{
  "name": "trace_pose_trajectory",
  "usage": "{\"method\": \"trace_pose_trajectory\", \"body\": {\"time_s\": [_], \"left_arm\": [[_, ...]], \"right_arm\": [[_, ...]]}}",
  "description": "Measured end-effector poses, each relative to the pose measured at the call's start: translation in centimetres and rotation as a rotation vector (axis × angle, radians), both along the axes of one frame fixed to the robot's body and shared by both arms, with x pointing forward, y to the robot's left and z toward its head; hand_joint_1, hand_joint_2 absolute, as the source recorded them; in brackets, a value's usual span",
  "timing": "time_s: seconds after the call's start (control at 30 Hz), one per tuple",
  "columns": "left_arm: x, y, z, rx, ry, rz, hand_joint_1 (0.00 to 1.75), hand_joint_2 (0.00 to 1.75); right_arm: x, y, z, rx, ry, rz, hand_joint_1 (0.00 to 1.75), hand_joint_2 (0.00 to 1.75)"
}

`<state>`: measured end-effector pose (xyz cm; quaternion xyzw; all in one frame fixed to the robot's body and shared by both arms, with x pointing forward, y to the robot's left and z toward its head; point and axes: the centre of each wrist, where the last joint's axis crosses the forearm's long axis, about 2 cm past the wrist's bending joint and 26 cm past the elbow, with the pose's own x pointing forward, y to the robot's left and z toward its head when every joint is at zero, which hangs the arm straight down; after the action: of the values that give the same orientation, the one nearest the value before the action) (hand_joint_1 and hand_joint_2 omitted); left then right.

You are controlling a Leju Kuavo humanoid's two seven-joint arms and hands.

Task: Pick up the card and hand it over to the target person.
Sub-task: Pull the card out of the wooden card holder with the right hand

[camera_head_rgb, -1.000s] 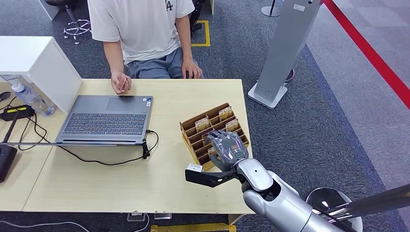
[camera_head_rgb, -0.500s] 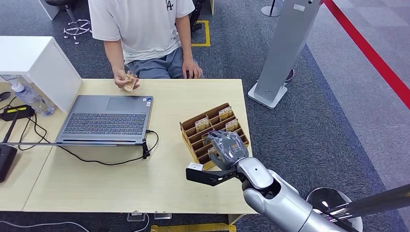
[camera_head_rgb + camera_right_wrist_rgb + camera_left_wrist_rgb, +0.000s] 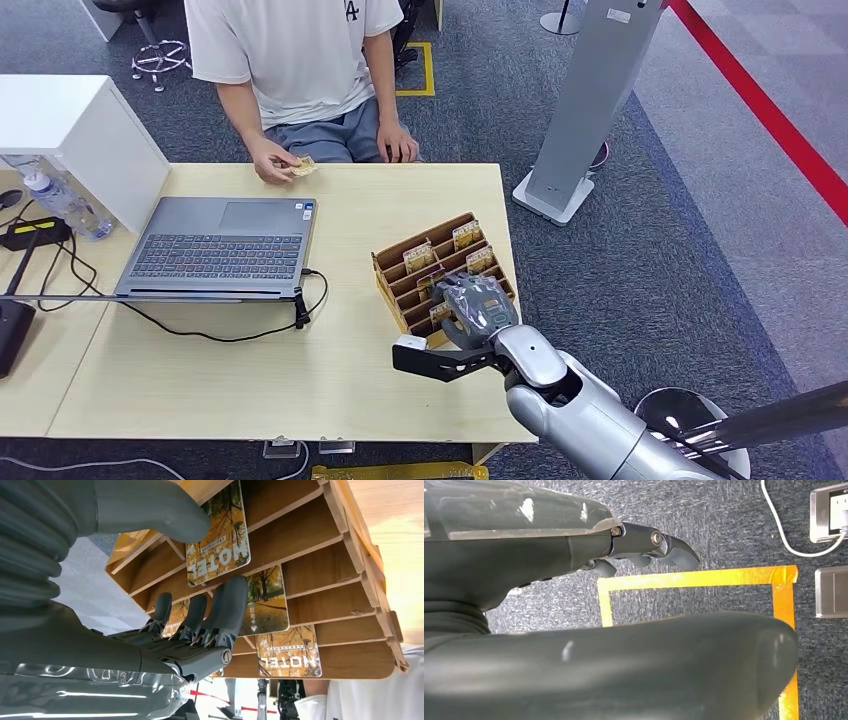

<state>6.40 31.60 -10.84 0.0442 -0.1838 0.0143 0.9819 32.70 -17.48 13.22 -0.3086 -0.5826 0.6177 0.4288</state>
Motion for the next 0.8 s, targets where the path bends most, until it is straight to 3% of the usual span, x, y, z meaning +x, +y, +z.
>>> {"method": "trace_pose_trajectory", "body": {"time_s": [0.5, 0.73, 0.8], "left_arm": [[0.01, -0.05, 0.0, 0.0, 0.002, 0.005, 0.0, 0.0], [-0.01, 0.15, 0.01, -0.006, -0.003, -0.026, 0.0, 0.0], [0.0, 0.27, 0.01, -0.011, -0.005, -0.036, 0.0, 0.87]], "right_arm": [[-0.28, 0.24, 0.64, 0.013, -0.015, 0.016, 1.34, 1.75], [-0.47, 0.3, 0.7, 0.011, -0.014, 0.025, 1.74, 1.75], [-0.53, 0.28, 0.86, 0.012, -0.017, 0.03, 1.75, 1.75]]}}
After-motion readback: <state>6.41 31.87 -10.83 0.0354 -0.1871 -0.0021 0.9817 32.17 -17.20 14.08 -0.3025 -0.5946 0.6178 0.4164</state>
